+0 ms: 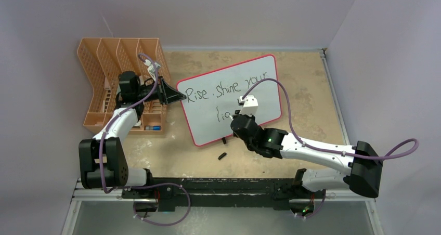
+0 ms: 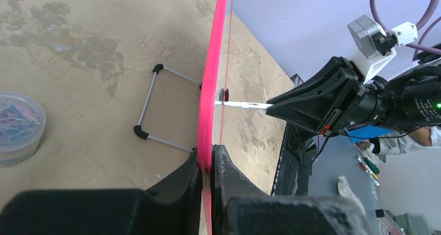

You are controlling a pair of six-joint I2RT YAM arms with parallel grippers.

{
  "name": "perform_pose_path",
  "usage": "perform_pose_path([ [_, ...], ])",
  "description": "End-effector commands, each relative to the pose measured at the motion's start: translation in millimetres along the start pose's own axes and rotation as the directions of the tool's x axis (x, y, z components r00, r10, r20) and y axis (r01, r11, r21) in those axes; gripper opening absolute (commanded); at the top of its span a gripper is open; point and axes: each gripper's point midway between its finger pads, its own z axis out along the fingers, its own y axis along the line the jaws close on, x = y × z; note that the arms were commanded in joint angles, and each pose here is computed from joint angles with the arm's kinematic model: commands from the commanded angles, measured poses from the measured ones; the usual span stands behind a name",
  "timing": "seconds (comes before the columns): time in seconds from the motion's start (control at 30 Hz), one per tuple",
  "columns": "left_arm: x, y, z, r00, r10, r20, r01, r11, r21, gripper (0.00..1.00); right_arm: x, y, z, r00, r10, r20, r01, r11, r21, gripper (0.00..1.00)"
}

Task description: Write a sentence on the whiteboard

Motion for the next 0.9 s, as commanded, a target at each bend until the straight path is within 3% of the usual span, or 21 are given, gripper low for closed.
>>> perform_pose_path([
  [0.0,-15.7,2.3,-2.6,0.998,0.057,0.037,-0.056,0.998,-0.036,0.0,1.9,-2.5,-1.3,1.0,0.018,-0.014,-0.018,1.0,0.004,0.0],
  [0.87,-15.8,1.9,-2.7,0.998,0.058,0.038,-0.057,0.998,-0.036,0.0,37.4,-10.6,3.0,0.992,-0.014,-0.122,0.017,1.0,0.026,0.0],
])
